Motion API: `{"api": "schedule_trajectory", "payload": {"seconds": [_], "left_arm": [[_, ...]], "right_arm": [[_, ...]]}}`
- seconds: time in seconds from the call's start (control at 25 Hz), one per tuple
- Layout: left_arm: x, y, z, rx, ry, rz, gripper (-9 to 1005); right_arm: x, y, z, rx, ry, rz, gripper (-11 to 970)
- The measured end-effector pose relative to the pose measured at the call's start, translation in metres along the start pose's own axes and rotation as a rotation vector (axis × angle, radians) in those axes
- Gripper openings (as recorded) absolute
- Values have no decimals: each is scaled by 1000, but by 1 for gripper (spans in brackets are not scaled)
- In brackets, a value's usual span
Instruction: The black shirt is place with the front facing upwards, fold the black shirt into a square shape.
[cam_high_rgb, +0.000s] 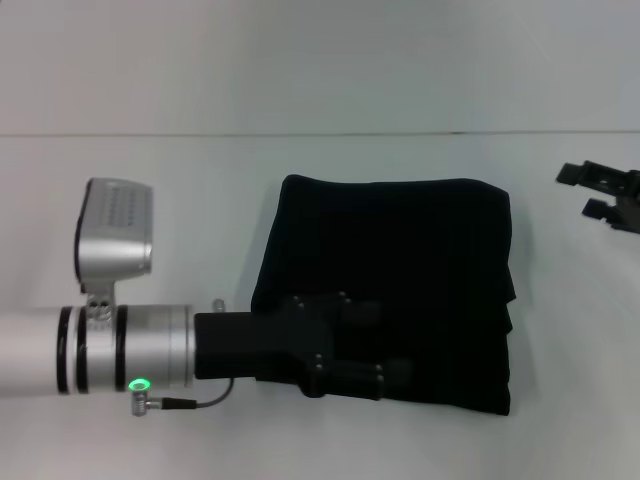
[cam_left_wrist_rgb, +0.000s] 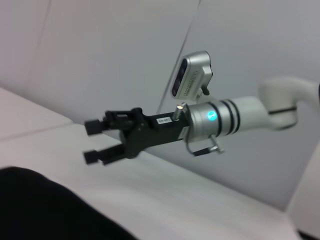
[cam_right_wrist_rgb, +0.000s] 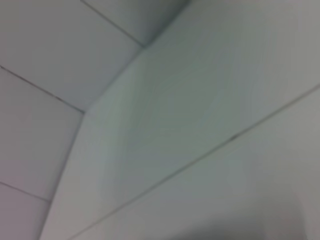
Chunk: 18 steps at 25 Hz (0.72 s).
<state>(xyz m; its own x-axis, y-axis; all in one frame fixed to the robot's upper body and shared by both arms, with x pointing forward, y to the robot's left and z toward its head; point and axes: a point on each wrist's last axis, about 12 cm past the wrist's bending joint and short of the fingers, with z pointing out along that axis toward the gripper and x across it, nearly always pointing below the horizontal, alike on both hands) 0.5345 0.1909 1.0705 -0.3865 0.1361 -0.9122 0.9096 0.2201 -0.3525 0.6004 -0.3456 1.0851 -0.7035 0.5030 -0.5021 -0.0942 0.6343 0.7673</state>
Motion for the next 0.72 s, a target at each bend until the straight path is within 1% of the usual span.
{"api": "schedule_trajectory", "payload": {"seconds": [0.08,0.16,0.28,0.48,0.6,0.72], "left_arm": [[3,3,-5,-39,-8,51,915],[4,5,-7,-68,-16,86,923],[5,7,-13,-100,-45,107,922],[5,12,-30,-199,-125,144,922],[6,15,-41,-240,-145,140,921],[11,15,-53,-275,-159,126,922]], "right_arm": [[-3,7,10,22,47,23,916],[-3,13,20,40,74,30,916],[-3,20,30,49,95,38,916],[-4,21,33,57,88,72,915],[-4,19,32,61,78,107,915],[-5,22,34,61,84,134,916]]}}
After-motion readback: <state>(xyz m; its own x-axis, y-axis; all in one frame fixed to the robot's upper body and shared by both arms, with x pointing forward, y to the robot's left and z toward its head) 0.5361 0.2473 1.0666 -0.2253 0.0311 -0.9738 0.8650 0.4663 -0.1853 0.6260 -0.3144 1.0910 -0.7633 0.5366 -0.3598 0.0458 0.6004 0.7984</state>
